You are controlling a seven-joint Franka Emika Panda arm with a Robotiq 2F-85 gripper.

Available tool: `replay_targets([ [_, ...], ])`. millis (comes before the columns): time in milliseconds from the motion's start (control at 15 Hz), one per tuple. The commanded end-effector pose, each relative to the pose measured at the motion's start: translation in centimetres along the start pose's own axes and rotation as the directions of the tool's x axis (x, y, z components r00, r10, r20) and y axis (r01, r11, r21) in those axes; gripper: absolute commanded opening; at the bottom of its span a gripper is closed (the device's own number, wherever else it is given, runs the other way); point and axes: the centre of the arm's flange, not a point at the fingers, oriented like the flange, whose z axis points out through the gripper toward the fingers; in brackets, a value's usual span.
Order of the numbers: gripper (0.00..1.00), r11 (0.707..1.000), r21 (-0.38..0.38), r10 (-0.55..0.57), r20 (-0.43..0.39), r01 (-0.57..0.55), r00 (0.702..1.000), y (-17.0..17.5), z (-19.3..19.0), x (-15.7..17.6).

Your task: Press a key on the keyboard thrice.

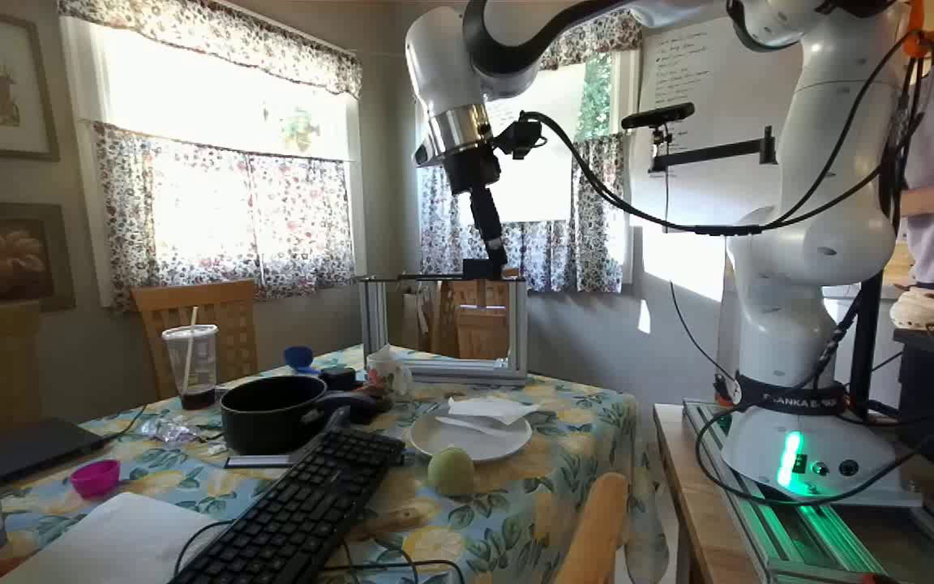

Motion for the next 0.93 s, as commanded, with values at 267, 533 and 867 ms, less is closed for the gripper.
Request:
replay_targets([
  [267,1.0,1.0,0.0,0.0,0.0,0.0,1.0,0.0,0.0,0.0],
  [533,1.0,1.0,0.0,0.0,0.0,0.0,1.0,0.0,0.0,0.0],
  [867,1.0,0.999,0.022,0.035,-0.05,-0.033,0.998,-3.4,1.4,5.4],
])
